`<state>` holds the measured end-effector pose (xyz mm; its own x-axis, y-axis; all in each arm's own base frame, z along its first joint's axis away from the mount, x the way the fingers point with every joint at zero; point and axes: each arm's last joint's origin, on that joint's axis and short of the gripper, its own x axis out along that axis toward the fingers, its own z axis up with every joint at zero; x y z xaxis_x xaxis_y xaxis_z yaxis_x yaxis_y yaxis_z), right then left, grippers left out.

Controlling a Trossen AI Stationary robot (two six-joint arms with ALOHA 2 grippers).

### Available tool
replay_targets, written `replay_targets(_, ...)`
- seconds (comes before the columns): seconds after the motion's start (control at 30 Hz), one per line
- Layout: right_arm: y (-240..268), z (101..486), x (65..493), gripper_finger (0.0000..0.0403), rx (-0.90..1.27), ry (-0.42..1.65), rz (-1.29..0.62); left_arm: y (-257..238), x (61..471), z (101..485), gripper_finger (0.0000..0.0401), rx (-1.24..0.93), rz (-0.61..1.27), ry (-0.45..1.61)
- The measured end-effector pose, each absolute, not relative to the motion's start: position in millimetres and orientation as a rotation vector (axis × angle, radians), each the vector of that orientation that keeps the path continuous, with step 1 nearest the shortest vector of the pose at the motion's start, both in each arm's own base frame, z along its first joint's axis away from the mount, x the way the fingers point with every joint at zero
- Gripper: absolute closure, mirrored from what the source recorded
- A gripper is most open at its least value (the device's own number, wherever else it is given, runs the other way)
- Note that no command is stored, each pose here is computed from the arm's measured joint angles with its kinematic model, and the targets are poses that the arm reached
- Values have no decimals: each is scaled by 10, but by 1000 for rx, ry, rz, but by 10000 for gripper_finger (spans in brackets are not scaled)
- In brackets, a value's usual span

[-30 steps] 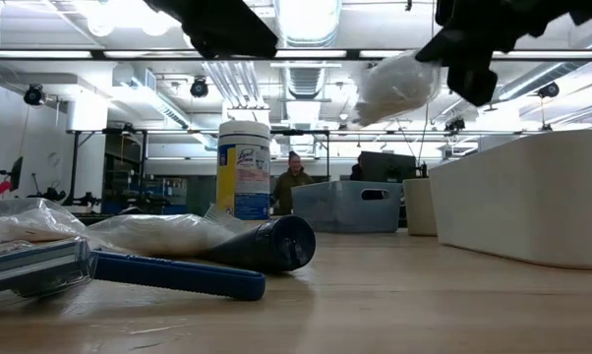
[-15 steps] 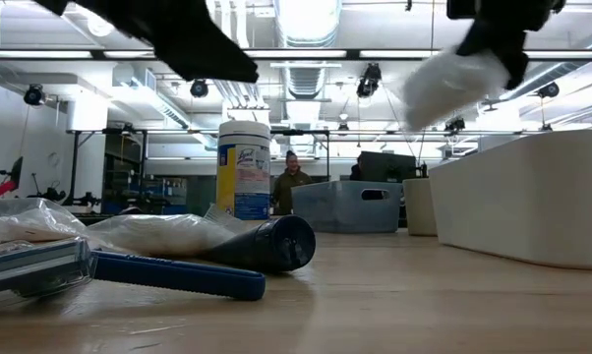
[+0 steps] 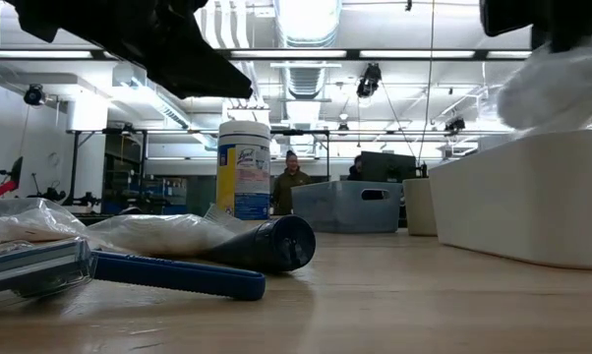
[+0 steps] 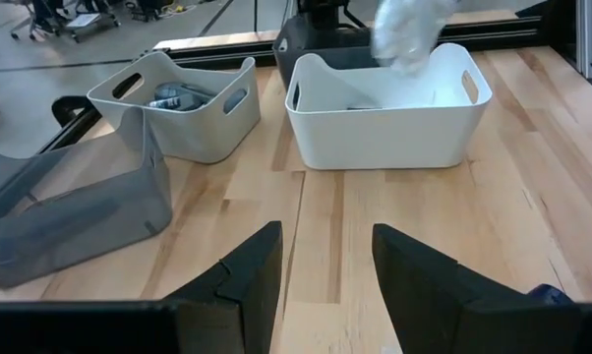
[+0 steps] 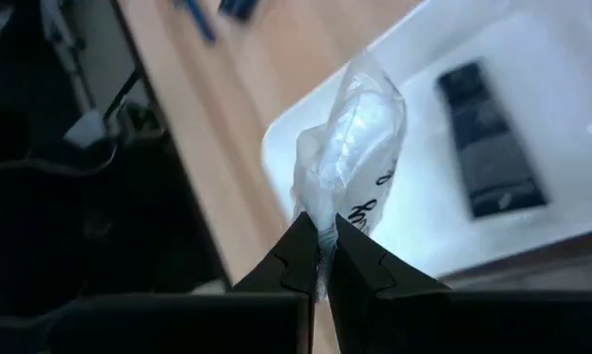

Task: Pick & Place Travel size toiletries
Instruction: Put the white cotton pack into the bottom black bin

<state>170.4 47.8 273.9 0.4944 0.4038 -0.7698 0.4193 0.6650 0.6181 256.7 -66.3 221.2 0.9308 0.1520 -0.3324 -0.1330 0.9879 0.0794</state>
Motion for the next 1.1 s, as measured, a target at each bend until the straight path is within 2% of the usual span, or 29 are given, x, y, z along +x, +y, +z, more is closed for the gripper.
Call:
replay_targets(0.13,560,2748,1670,389,969,1172,66,-664,2569,2218,236,78,142,345)
replay_targets(0.23,591,2734,1630,392,1024,1239,55,-664,2570,2220,236,79,142,345)
replay_targets(0.67,496,2608,1224,389,1036,1600,-286,-663,2570,2220,236,74,143,344)
replay_targets(1.1,391,2735,955,393,1045,1463,-302,-663,2571,2223,236,66,143,341)
